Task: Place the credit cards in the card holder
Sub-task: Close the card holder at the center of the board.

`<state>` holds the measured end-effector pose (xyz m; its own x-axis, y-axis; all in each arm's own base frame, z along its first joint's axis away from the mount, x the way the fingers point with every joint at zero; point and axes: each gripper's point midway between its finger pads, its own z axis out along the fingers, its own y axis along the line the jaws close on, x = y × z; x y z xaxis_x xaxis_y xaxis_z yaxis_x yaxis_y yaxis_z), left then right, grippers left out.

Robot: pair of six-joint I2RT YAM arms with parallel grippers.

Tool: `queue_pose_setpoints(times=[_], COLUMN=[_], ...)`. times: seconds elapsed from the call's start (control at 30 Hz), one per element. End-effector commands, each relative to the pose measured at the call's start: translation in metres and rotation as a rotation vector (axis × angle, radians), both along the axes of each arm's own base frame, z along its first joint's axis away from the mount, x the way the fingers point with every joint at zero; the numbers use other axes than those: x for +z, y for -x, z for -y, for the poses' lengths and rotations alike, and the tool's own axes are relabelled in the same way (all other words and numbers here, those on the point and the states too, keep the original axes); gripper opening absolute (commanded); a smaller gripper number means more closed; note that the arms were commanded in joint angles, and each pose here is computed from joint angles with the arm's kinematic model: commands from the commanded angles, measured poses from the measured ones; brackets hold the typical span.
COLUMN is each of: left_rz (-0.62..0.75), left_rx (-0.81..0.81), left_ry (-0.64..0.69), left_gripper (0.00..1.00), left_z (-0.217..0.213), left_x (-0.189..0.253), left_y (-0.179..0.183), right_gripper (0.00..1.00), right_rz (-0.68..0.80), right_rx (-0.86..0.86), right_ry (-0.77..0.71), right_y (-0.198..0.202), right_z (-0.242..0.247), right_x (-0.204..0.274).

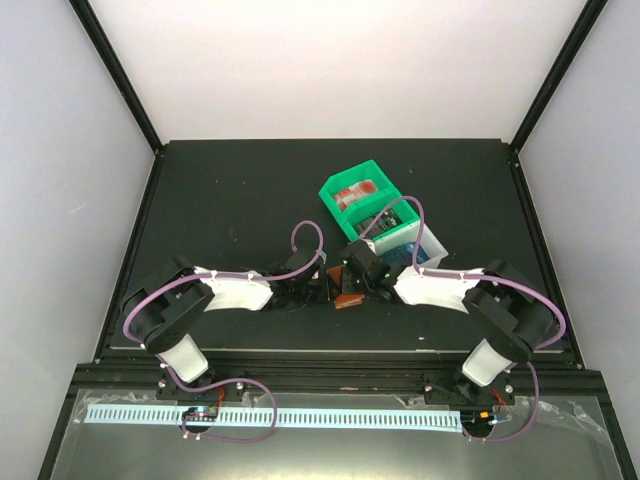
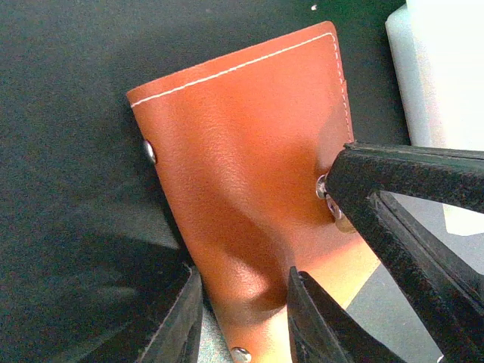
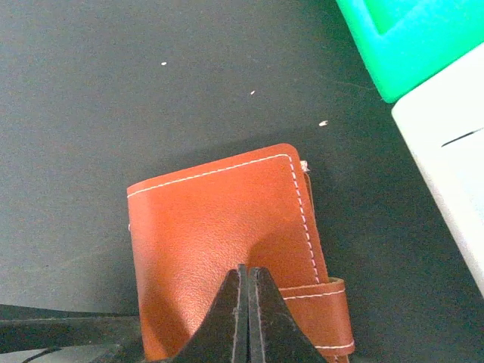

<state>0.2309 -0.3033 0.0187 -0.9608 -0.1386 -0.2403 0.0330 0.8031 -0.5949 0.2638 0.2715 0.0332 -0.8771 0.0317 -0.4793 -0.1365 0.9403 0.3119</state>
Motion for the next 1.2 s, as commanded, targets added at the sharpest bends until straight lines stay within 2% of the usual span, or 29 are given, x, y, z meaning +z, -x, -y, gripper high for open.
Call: queue_pose_setpoints(times=[0.0,0.27,0.9,1.17], left_rz=[-0.208,-0.212,-0.212,-0.214], left_rx=[-0.003,0.003,0.001,0.004], left_ry=[-0.217,-0.225,-0.216,-0.22], left_gripper=[0.33,0.33,0.33,0.33], left_z=[-0.05,-0.055,-0.055,-0.056], left_x=[-0.063,-0.066,-0.066,-0.067], left_y=[0.048,0.048,0.048,0.047], right_gripper=[0.01,0.01,0.01,0.01], right_rz=[-0.017,0.043,-0.026,0.024], right_rx=[0.011,0.029,0.065,-0.017], right_ry=[0.019,-0.043,-0.039,0.017], right_y=[0.005,-0.005,-0.005,-0.013], right_z=[0.001,0.006,-0.005,0.014], right_x=[-0.008,0.026,-0.005,0.0])
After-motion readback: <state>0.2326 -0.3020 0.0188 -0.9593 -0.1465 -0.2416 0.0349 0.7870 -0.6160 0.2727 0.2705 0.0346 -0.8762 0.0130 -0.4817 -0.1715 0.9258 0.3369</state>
